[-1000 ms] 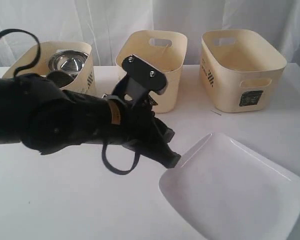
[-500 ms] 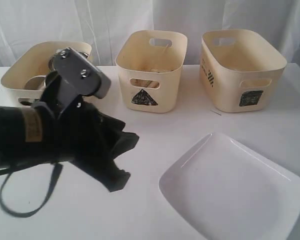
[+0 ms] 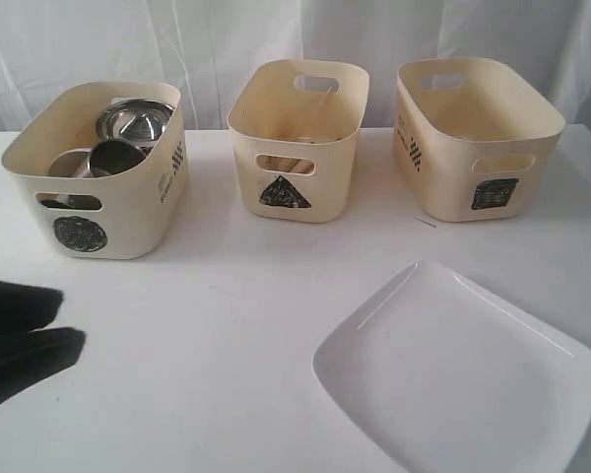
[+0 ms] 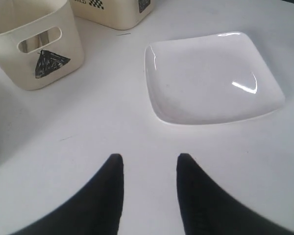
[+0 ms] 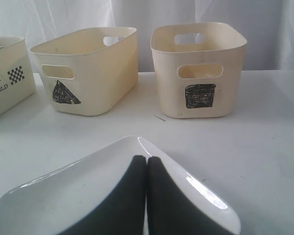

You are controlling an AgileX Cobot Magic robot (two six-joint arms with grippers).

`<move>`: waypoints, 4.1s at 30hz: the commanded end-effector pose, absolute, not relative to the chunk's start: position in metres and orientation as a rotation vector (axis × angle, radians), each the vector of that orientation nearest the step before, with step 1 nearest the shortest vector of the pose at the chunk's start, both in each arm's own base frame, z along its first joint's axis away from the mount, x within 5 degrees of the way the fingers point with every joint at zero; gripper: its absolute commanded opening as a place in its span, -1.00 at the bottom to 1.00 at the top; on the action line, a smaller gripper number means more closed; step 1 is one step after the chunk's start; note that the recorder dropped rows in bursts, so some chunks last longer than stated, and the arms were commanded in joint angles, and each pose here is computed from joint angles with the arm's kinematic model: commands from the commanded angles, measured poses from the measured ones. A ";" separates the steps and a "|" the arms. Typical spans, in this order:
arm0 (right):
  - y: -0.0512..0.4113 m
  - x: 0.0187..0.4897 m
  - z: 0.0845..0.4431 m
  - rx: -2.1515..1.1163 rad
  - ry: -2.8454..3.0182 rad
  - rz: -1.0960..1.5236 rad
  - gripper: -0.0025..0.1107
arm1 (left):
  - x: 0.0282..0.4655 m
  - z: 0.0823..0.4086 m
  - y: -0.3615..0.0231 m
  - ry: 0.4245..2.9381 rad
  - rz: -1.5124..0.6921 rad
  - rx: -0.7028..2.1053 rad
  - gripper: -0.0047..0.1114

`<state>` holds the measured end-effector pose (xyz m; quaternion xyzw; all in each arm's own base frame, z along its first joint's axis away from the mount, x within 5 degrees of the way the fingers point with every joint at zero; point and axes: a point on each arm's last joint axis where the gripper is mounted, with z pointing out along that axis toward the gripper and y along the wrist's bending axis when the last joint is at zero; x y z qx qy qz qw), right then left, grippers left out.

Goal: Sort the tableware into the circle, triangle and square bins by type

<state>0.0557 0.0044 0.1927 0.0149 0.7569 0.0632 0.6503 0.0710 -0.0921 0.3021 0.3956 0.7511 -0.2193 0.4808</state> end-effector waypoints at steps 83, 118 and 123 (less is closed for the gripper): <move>0.004 0.056 0.193 0.039 1.706 0.140 -0.96 | 0.032 0.168 -0.042 1.715 -0.567 0.934 -0.92; 0.004 0.056 0.193 0.039 1.706 0.140 -0.96 | 0.052 0.168 -0.008 1.899 -0.043 0.211 -0.92; 0.004 0.056 0.193 0.039 1.706 0.140 -0.96 | 0.052 0.168 -0.003 1.906 0.021 0.121 -0.92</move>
